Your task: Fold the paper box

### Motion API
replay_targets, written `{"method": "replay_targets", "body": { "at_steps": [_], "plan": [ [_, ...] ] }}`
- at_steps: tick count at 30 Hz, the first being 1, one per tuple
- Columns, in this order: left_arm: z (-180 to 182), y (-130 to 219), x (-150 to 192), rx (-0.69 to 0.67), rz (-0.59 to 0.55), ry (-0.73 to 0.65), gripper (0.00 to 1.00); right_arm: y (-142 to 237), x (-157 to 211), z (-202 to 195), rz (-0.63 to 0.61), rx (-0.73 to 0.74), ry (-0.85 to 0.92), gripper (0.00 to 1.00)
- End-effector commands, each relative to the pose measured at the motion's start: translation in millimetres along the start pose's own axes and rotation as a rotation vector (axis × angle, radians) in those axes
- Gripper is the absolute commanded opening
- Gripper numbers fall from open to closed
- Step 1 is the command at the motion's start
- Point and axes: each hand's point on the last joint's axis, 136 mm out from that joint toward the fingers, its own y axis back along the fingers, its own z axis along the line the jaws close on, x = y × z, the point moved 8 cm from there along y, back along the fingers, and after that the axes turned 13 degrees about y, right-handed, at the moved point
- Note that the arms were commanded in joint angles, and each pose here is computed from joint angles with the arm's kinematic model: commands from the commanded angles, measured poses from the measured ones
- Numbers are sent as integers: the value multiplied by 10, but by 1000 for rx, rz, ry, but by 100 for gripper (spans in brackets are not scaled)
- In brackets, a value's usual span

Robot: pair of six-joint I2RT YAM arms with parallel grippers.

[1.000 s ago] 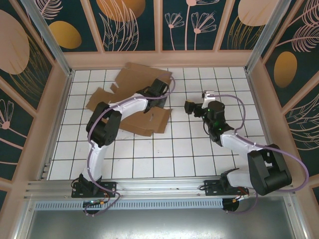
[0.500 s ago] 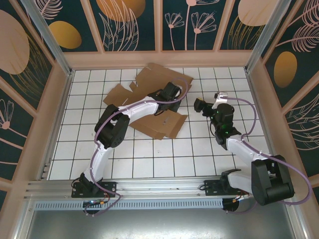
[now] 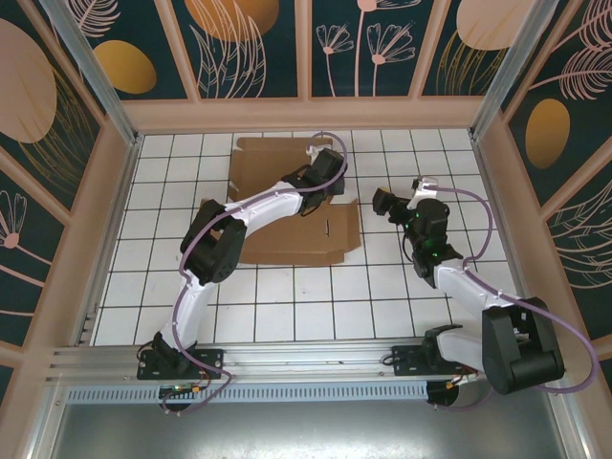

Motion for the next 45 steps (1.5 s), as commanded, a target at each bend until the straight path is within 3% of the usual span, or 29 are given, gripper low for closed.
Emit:
{"method": "replay_targets", "body": {
  "at_steps": [1,3,6,9,12,18,23,30,41,45],
  "plan": [
    [-170,360,-380,99,-181,69,98,124,-68,-18,-37,1,-44,99],
    [-54,501,-532,66,-243,48,99,167,-38,19,-32,-42,-81,98],
    [312,600,-801,37,-244,73,99,207,-1,161,-19,-121,-110,98],
    [767,631,-917,39,-207,81,99,197,69,414,10,-197,-98,98],
    [1137,474,-948,25,-93,66,97,142,181,745,63,-307,-90,98],
    [1572,-92,-882,-29,134,132,75,23,551,1540,185,-580,19,99],
    [1810,-316,-778,-102,157,163,66,-160,917,1881,341,-680,9,99],
    [2257,-157,-611,-80,186,367,61,-472,1288,1748,515,-622,11,99],
    [2488,593,61,-115,301,436,63,-1062,1118,1088,595,-392,-46,99],
    [2328,780,431,-59,393,448,64,-1382,1041,952,631,-321,-183,99]
  ]
}}
